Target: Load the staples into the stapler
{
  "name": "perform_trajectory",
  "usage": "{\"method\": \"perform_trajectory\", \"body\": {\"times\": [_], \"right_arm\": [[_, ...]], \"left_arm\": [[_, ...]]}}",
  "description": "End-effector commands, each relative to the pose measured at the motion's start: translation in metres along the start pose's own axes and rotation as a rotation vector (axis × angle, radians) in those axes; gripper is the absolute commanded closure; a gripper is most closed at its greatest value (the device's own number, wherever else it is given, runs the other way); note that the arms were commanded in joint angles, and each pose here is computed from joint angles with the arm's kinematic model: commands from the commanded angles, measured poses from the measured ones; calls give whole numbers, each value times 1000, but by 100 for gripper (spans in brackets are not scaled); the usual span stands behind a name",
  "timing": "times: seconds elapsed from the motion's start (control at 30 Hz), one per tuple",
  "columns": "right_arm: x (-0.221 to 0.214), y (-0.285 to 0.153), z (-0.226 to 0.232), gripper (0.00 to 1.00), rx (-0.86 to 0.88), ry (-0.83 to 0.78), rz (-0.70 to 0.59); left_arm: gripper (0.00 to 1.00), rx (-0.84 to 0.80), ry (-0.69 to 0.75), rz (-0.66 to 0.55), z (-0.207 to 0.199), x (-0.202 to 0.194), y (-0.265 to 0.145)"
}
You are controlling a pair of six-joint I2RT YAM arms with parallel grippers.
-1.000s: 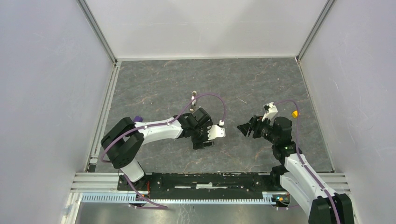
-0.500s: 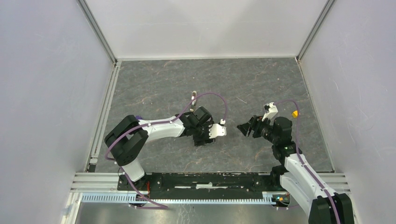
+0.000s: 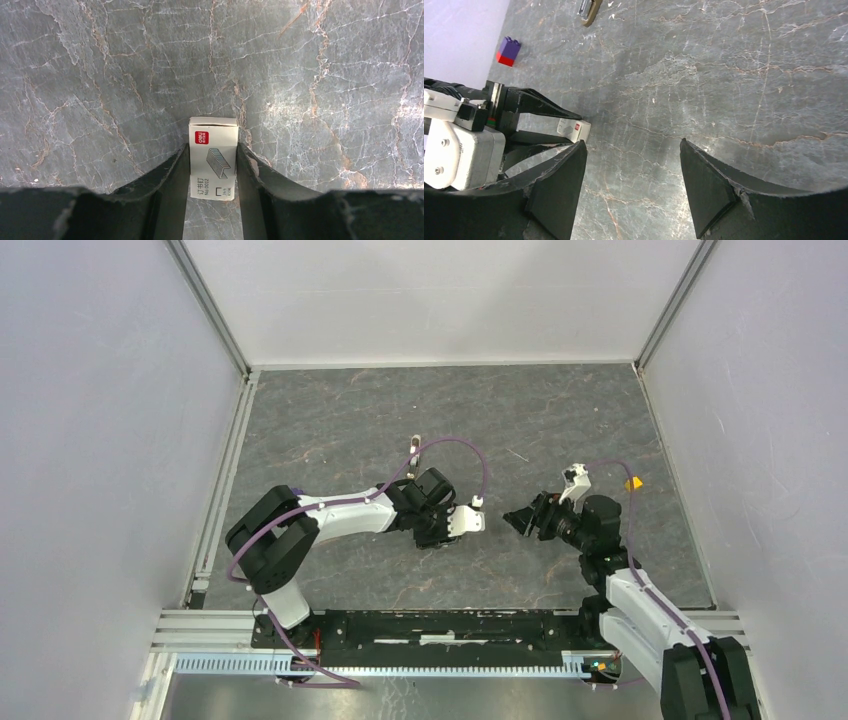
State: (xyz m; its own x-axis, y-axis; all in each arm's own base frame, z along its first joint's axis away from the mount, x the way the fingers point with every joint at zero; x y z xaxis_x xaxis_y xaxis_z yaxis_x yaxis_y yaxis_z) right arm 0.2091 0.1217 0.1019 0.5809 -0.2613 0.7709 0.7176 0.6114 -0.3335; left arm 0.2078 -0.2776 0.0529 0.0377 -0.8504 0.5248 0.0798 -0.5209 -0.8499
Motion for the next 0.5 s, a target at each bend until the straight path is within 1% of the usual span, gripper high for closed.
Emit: {"method": "perform_trajectory", "body": {"times": [0.0, 0.27, 0.47], "right_arm": [[6, 4, 12, 25, 78, 25, -54], [-3, 17, 40, 24, 225, 41, -14], [-9, 22, 51, 24, 300, 71, 6]], "left_arm": [[56, 20, -23, -95, 6, 22, -5], [57, 84, -70, -261, 6, 41, -19], [57, 112, -81, -349, 6, 51, -30]]}}
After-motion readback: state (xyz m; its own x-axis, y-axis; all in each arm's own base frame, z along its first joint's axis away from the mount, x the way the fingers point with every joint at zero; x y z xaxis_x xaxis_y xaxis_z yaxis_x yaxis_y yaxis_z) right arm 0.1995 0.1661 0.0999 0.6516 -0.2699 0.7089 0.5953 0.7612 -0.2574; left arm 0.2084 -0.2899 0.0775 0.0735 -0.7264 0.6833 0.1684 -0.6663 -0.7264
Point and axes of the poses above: each gripper's point midway between its finger pads, its own y axis out along the fingers, its own z axis along the line the jaws close on, x = y × z, the point moved 4 cm from there along -y, back along the fingers, and after that the axes turned 5 degrees about -y, right-handed, at the moved point
